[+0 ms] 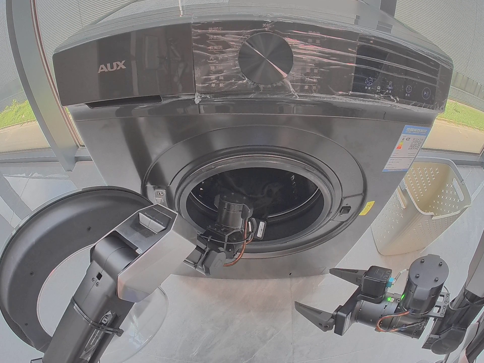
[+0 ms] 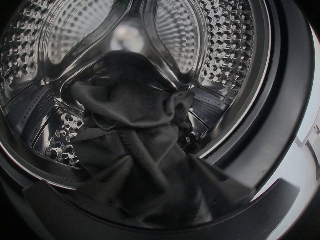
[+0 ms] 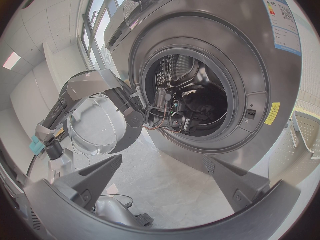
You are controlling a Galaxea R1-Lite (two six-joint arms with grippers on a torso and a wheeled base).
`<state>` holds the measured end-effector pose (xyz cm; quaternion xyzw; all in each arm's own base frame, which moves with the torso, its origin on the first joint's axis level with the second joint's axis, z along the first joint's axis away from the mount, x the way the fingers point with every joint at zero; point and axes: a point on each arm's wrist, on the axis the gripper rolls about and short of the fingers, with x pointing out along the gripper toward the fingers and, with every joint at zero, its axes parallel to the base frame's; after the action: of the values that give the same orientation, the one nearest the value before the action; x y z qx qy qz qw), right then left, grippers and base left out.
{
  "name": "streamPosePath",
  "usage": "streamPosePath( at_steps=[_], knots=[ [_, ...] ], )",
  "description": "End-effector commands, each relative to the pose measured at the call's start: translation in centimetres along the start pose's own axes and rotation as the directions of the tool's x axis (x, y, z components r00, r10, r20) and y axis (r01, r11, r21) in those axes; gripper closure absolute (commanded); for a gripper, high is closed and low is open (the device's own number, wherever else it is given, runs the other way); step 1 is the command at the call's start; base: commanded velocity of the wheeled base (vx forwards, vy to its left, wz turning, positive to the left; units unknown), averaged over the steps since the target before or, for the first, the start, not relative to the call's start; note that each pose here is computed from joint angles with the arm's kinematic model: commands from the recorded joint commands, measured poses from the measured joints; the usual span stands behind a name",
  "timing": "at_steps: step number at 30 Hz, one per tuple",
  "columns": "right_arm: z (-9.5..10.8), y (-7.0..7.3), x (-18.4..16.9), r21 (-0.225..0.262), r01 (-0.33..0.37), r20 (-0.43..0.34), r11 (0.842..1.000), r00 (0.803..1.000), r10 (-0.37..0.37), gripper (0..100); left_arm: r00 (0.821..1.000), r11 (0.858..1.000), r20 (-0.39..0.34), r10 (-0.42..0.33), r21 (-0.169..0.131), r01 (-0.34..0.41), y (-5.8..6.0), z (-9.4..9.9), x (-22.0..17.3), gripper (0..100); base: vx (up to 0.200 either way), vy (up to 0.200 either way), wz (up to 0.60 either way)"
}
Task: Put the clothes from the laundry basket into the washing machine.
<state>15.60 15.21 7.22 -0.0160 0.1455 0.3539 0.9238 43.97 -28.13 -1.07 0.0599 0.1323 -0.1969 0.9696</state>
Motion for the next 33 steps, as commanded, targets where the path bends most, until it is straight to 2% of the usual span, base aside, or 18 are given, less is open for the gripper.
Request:
streamPosePath(
  at_steps=[1, 3, 7, 11, 13, 15, 17, 23, 26, 33],
  knots=[
    [0.0, 0.0, 0.0, 0.000, -0.002, 0.002, 1.000, 1.000, 0.002, 0, 1.000, 1.000, -0.009, -0.002, 0.003, 0.002, -0.1, -0.4, 0.2, 100, 0.000, 0.000, 0.00],
    [0.0, 0.0, 0.0, 0.000, 0.000, 0.002, 1.000, 1.000, 0.000, 0, 1.000, 1.000, -0.012, -0.002, 0.004, 0.002, -0.1, -0.6, 0.3, 100, 0.000, 0.000, 0.00],
    [0.0, 0.0, 0.0, 0.000, -0.002, 0.002, 1.000, 1.000, 0.002, 0, 1.000, 1.000, 0.029, 0.005, -0.005, -0.005, -0.2, 0.5, 0.5, 100, 0.000, 0.000, 0.00],
    [0.0, 0.0, 0.0, 0.000, 0.000, 0.002, 1.000, 1.000, 0.000, 0, 0.991, 0.999, 0.132, 0.028, -0.041, -0.023, 0.3, 3.5, 1.0, 100, 0.000, 0.000, 0.00],
    [0.0, 0.0, 0.0, 0.000, 0.000, 0.002, 1.000, 1.000, 0.000, 0, 0.975, 0.997, 0.215, 0.052, -0.068, -0.038, 0.7, 5.8, 1.3, 100, 0.000, 0.000, 0.00],
    [0.0, 0.0, 0.0, 0.000, -0.002, 0.002, 1.000, 1.000, 0.002, 0, 0.961, 0.995, 0.265, 0.073, -0.090, -0.051, 1.3, 7.1, 1.6, 100, 0.000, 0.000, 0.00],
    [0.0, 0.0, 0.0, 0.000, -0.002, 0.002, 1.000, 1.000, 0.002, 0, 0.959, 0.993, 0.266, 0.092, -0.097, -0.068, 2.1, 6.6, 2.2, 100, 0.000, 0.000, 0.00],
    [0.1, 0.0, -0.1, 0.000, 0.000, 0.005, 1.000, 1.000, 0.000, 0, 0.960, 0.991, 0.258, 0.106, -0.103, -0.082, 2.7, 6.2, 2.4, 100, 0.000, 0.000, 0.00],
    [0.1, 0.0, -0.1, 0.000, 0.000, 0.005, 1.000, 1.000, 0.000, 0, 0.960, 0.990, 0.256, 0.111, -0.113, -0.084, 2.9, 6.1, 2.5, 100, 0.000, 0.000, 0.00],
    [0.1, 0.0, -0.1, 0.000, 0.000, 0.005, 1.000, 1.000, 0.000, 0, 0.960, 0.990, 0.257, 0.114, -0.114, -0.087, 3.0, 6.5, 2.3, 100, 0.000, 0.000, 0.00]
  ],
)
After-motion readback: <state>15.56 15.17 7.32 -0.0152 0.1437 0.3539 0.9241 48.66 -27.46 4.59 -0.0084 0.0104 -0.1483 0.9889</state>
